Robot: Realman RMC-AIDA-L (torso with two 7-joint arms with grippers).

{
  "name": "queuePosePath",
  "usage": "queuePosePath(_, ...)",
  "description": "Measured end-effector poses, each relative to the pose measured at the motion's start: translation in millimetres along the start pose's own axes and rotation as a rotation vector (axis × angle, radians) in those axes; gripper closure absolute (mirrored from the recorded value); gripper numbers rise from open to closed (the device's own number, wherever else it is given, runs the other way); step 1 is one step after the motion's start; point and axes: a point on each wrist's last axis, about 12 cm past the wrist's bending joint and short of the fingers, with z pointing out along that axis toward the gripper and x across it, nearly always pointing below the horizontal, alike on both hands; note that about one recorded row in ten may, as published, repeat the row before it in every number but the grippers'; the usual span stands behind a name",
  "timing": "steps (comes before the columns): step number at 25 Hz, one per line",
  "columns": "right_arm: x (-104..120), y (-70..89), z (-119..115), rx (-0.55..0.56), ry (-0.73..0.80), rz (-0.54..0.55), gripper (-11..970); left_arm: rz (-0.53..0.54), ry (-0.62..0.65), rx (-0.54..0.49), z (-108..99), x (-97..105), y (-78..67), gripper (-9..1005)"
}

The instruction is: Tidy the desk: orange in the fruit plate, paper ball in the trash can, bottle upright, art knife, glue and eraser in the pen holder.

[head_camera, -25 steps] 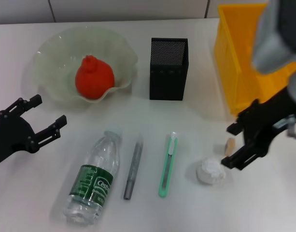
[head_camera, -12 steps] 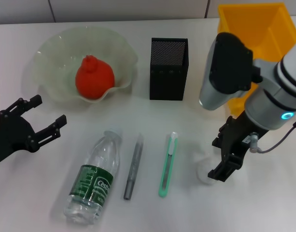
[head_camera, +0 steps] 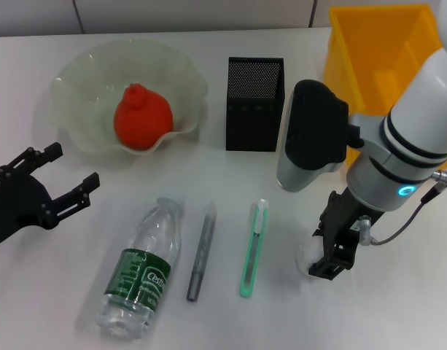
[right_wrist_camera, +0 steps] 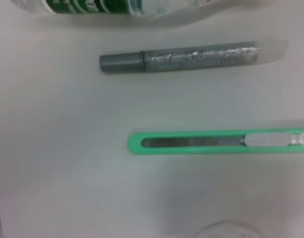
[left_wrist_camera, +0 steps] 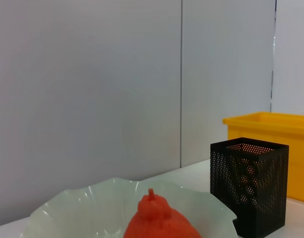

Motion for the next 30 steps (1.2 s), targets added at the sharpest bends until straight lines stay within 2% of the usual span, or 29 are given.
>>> queuePosePath(5,-3.1,2.2,-5.7,0.004,-0.034,-0.002,432,-0.001,-0.002,-0.003,-0.4,-0.2,0.3,166)
queuePosePath(7,-3.8,3.6,-17.3,0.018,-0.076,0.001,458,0.000,-0.002,-0.003,-0.2,-0.2,0.3,166)
queuePosePath(10,3.2,0.4,-47.4,0.070,-0.171,0.041,459,0.003,-0.006,0.004,0.0,-1.2,0.1,166)
queuePosePath(15,34.9,-11.3,-110.1,0.226,-0.358,0.169,461,0.005,-0.024,0.016,-1.2,-3.4,-1.2,166)
queuePosePath(19,74.2,-26.7,-139.4,0.338,-0.451,0.285,465,0.006,-0.048,0.039,-1.7,-6.1,-3.8,166)
queuePosePath(22,100.1,-40.7,-143.4,0.378,-0.504,0.366,468,0.000,-0.079,0.071,-2.9,-10.5,-6.3,166)
queuePosePath(26,124.9,-66.3,-123.4,0.440,-0.553,0.509,447,-0.014,-0.096,0.114,-3.8,-20.5,-2.7,166)
queuePosePath(30,133.5,-76.6,-109.0,0.450,-0.546,0.553,406,-0.021,-0.104,0.143,-3.6,-26.6,-1.7,166)
